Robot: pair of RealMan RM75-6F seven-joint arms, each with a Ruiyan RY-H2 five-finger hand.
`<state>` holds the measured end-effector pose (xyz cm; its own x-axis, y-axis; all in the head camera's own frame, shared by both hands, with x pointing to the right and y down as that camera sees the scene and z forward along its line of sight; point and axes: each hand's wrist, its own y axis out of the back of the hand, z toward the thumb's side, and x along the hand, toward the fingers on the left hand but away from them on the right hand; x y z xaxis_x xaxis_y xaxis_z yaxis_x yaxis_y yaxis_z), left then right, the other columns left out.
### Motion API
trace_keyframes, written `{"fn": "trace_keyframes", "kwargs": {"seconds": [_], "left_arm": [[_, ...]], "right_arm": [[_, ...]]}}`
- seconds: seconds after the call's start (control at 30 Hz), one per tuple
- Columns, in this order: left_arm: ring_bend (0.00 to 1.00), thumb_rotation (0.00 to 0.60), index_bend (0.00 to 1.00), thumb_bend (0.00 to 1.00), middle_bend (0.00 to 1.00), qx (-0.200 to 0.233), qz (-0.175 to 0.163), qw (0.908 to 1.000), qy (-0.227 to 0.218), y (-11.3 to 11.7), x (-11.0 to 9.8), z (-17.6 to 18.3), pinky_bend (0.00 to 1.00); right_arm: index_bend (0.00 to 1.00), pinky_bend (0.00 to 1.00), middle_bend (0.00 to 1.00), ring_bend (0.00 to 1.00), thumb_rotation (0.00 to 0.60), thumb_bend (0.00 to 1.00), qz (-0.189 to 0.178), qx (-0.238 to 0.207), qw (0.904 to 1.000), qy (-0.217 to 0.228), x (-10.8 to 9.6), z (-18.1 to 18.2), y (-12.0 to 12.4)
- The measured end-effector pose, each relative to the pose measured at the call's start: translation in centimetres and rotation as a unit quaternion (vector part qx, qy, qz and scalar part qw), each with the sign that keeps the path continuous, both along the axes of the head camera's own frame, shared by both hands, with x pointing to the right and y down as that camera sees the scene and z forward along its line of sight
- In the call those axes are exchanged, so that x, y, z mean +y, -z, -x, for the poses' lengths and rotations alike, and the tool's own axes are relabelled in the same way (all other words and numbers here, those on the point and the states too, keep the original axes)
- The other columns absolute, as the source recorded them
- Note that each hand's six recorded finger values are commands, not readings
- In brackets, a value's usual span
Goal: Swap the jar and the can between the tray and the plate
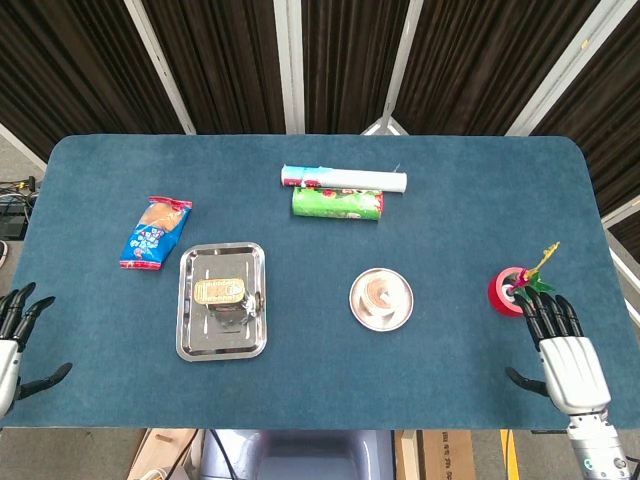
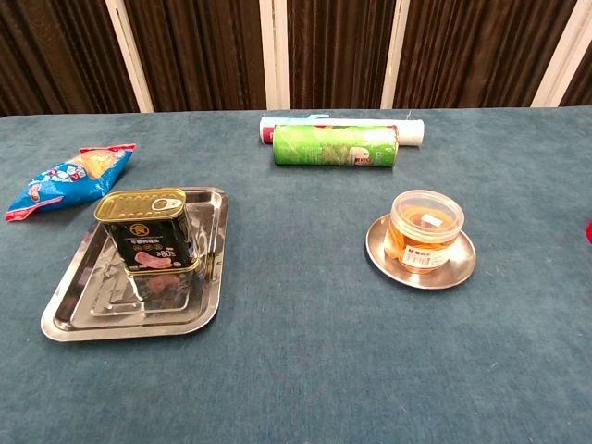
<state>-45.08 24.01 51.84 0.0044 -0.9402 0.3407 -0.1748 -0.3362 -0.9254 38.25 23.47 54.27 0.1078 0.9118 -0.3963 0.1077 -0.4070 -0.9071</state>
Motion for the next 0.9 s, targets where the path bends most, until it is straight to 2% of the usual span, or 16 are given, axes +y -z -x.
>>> {"fn": "trace_keyframes", "kwargs": {"seconds": [0.17, 0.33, 0.5, 0.67, 0.9], "left_arm": [[0.00, 0.600, 0.17, 0.13, 0.00, 0.002, 0.001, 1.0000, 0.001, 0.0, 0.0, 0.0, 0.04], [0.00, 0.600, 0.17, 0.13, 0.00, 0.003, 0.000, 1.0000, 0.003, 0.0, 0.0, 0.0, 0.04], [0.00, 0.600, 0.17, 0.13, 0.00, 0.002, -0.004, 1.0000, 0.008, 0.0, -0.2, 0.2, 0.04], [0.00, 0.600, 0.17, 0.13, 0.00, 0.002, -0.005, 0.9999, 0.012, 0.1, -0.2, 0.4, 0.04], [0.00, 0.600, 0.17, 0.13, 0.00, -0.002, -0.005, 0.9999, 0.014, 0.0, -0.4, 0.5, 0.04]], "right_arm": [[0.00, 0.00, 0.00, 0.00, 0.600, 0.00, 0.000, -0.004, 1.0000, 0.000, 0.0, 0.4, -0.2], [0.00, 0.00, 0.00, 0.00, 0.600, 0.00, 0.023, -0.038, 0.9988, 0.020, -0.3, 2.6, -0.9], [0.00, 0.00, 0.00, 0.00, 0.600, 0.00, 0.040, -0.074, 0.9947, 0.059, -2.4, 6.4, -1.2], [0.00, 0.00, 0.00, 0.00, 0.600, 0.00, 0.060, -0.079, 0.9920, 0.078, -4.2, 9.4, -1.7], [0.00, 0.00, 0.00, 0.00, 0.600, 0.00, 0.115, -0.083, 0.9844, 0.104, -6.1, 14.0, -4.0]]}}
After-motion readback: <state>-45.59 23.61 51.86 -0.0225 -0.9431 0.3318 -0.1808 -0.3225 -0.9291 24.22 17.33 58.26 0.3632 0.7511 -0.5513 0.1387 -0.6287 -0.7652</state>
